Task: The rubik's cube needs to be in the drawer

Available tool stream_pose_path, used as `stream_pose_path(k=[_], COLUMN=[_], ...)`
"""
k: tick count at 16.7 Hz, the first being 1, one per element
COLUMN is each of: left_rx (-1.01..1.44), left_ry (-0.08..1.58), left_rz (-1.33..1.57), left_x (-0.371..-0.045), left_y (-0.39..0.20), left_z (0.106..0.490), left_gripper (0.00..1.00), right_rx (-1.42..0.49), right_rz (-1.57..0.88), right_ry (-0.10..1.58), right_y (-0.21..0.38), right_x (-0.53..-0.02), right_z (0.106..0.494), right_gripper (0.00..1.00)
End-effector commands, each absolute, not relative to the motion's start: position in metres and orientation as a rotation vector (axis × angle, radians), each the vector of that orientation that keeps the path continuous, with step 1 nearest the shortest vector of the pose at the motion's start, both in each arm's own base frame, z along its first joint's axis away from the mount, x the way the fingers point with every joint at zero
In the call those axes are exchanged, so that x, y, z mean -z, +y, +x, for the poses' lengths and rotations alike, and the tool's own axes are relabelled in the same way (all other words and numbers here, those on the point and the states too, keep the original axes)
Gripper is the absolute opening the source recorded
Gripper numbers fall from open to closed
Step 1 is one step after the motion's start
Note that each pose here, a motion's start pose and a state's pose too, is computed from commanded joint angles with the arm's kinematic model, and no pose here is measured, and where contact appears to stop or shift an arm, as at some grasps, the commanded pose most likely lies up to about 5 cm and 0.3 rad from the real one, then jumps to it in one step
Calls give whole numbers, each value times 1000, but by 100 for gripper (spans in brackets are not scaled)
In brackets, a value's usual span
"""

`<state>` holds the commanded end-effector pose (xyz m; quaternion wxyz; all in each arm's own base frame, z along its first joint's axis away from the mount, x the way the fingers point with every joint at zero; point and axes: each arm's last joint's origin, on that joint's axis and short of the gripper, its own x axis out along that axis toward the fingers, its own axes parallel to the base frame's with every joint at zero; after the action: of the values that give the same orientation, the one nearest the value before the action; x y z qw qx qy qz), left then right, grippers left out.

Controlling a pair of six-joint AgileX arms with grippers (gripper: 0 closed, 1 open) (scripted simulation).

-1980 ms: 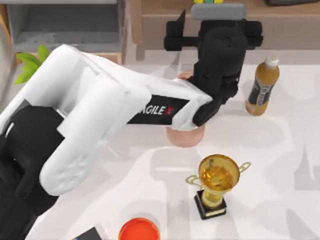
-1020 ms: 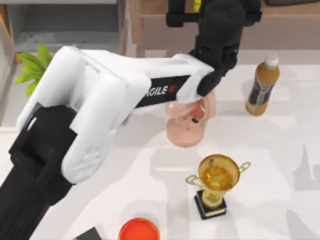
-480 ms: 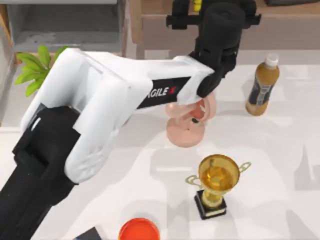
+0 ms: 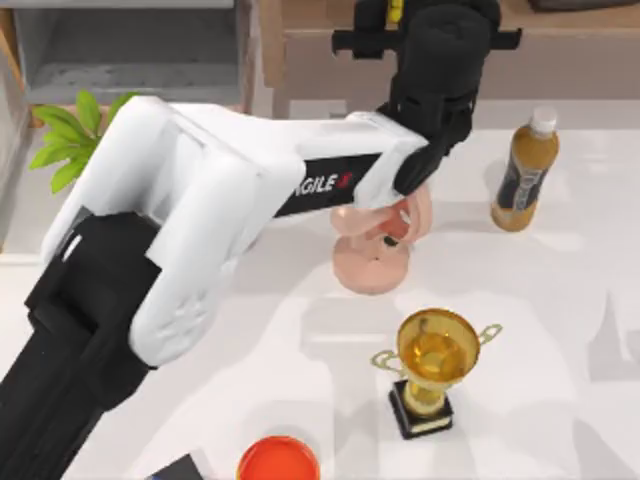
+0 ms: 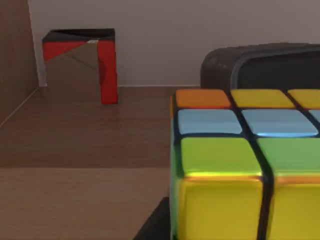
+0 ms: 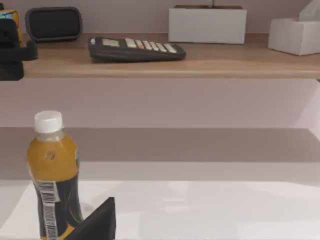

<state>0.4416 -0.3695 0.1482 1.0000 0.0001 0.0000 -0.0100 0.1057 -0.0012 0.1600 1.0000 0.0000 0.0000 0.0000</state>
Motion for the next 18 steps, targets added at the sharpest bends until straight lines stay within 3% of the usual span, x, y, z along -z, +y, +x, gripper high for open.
stream_pose_path(k=[2, 11, 16, 18], left_rx=[20, 21, -46, -42], left_ry=[0, -6, -137, -140], left_rz=[0, -4, -155, -165], left_x=[-148, -151, -218, -219], left_y=[-369, -371, -372, -375], left_z=[442, 440, 432, 425], left_gripper=[0, 0, 0, 0], right_rx=[0, 0, 0, 0], right_rz=[0, 0, 0, 0], right_ry=[0, 0, 0, 0], right_y=[-1, -1, -1, -1], right_x=[-160, -160, -160, -160], right_z=[106, 106, 106, 106], right_gripper=[100, 100, 100, 100])
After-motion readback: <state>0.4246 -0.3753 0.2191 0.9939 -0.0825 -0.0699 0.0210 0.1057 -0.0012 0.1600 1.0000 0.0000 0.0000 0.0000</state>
